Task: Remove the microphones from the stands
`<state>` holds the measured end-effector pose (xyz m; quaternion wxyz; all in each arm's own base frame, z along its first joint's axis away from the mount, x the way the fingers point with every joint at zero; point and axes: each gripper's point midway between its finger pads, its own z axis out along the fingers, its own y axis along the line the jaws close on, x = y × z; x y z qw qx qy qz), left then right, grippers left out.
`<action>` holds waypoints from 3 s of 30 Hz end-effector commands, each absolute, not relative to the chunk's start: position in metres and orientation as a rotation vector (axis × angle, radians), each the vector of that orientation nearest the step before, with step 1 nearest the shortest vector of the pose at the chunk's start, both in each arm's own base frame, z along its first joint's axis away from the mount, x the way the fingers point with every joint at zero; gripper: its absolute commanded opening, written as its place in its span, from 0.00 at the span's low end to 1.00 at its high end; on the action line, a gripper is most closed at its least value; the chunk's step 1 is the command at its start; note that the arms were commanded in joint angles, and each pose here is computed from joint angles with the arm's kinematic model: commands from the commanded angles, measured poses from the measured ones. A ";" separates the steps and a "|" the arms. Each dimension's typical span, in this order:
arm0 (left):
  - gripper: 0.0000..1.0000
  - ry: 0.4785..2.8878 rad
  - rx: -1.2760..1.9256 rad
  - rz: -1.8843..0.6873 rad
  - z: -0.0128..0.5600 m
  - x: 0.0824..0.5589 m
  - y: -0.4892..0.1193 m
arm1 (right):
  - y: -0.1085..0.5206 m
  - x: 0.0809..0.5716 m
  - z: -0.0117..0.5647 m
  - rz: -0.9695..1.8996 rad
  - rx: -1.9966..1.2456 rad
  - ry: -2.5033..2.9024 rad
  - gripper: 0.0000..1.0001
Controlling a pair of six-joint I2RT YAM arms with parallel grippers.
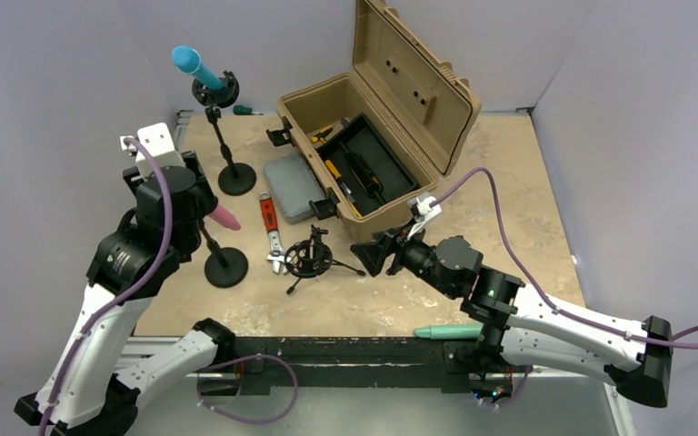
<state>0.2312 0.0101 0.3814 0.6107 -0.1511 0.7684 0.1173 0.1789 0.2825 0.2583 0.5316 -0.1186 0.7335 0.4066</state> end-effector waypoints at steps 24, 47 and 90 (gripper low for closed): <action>0.00 1.822 -0.617 -0.251 0.392 0.226 -0.040 | 0.368 0.163 0.334 1.113 -0.486 1.615 0.63; 0.21 1.816 -0.603 -0.387 0.390 0.216 -0.053 | 0.400 0.150 0.358 1.154 -0.563 1.557 0.62; 1.00 1.698 -0.126 -0.241 0.338 0.114 0.007 | 0.543 0.229 0.398 0.470 -0.600 1.445 0.29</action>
